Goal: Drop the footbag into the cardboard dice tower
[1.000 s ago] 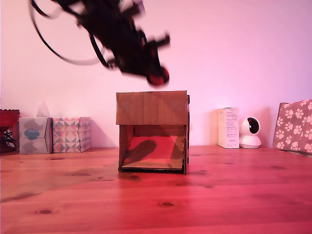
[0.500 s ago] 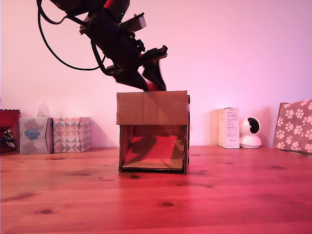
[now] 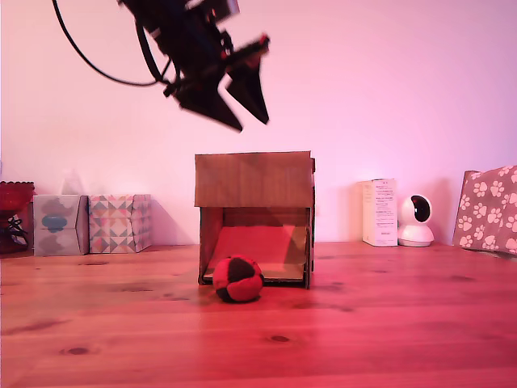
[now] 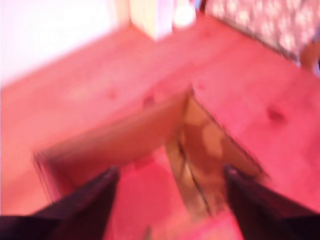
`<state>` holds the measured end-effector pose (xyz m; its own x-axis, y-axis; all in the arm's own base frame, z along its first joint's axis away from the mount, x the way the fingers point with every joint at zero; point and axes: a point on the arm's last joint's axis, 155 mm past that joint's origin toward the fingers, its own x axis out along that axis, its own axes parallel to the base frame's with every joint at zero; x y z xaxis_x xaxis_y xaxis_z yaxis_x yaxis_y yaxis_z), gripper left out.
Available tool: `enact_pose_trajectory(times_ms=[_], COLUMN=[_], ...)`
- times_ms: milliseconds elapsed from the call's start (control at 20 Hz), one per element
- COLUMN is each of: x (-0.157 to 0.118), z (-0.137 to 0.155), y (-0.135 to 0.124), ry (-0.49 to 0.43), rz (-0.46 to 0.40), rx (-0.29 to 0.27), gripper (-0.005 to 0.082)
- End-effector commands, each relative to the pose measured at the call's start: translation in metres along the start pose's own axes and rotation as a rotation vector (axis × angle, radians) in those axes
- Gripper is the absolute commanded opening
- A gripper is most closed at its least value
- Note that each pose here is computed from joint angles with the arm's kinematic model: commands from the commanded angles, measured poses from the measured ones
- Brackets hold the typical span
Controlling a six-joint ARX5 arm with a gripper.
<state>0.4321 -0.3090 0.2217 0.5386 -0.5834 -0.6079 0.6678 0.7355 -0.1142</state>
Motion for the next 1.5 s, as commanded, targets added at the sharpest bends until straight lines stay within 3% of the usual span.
enact_pose_trajectory(times_ms=[0, 150, 450, 700, 1150, 1450], x=[-0.003, -0.003, -0.033, -0.056, -0.053, -0.060], z=[-0.002, -0.002, -0.018, -0.049, -0.137, -0.186], y=[-0.009, -0.023, -0.042, -0.045, -0.043, -0.042], ry=[-0.003, -0.033, -0.217, -0.315, -0.234, -0.227], rz=[-0.018, -0.036, -0.031, -0.038, -0.038, -0.037], rx=[0.014, 0.038, 0.089, 0.064, 0.013, -0.012], gripper=[-0.0024, -0.0024, -0.0024, -0.0024, -0.0024, -0.0024])
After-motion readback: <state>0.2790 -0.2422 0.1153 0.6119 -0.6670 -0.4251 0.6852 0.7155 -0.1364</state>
